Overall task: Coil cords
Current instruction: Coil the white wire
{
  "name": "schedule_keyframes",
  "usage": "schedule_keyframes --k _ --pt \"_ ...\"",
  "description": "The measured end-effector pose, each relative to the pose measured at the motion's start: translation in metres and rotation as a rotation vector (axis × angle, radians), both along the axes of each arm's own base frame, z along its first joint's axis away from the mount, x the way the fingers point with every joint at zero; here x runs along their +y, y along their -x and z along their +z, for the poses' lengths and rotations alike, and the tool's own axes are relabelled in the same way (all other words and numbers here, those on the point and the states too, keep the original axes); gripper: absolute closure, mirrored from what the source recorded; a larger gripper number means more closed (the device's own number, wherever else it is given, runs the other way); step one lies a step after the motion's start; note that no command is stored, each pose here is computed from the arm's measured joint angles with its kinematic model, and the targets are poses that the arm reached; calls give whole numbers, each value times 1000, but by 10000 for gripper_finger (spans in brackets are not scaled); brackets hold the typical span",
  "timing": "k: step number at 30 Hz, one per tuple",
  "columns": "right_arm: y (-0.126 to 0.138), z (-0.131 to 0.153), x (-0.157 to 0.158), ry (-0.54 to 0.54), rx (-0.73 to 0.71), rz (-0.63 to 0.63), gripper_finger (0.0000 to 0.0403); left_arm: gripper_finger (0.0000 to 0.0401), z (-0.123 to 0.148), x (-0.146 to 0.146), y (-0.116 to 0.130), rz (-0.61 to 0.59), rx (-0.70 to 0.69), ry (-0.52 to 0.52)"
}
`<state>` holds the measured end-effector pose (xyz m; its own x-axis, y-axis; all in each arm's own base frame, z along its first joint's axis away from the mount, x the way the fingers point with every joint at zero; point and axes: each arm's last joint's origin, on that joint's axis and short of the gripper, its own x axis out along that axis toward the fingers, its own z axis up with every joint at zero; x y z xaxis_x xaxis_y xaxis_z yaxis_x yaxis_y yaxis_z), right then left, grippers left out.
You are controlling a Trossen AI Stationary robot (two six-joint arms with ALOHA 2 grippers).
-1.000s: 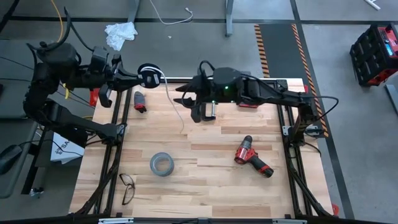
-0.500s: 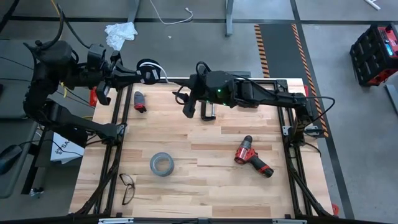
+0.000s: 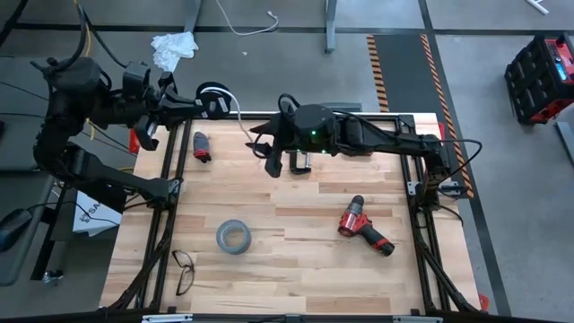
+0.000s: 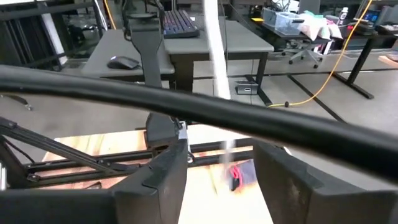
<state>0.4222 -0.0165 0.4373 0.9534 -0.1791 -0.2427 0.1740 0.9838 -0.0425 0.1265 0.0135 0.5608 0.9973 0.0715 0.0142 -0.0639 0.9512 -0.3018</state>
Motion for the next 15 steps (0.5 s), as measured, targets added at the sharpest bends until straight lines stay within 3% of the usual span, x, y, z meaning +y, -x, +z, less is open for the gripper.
schedule_keyframes --k 4,9,15 --pt "0 0 -5 -5 -3 -11 272 399 1 0 0 -10 -10 2" --pt "0 0 -10 -13 -5 -27 388 399 3 -1 0 -27 -32 17" --pt "0 2 -10 -15 -24 -27 399 399 4 -1 0 -26 -47 23"
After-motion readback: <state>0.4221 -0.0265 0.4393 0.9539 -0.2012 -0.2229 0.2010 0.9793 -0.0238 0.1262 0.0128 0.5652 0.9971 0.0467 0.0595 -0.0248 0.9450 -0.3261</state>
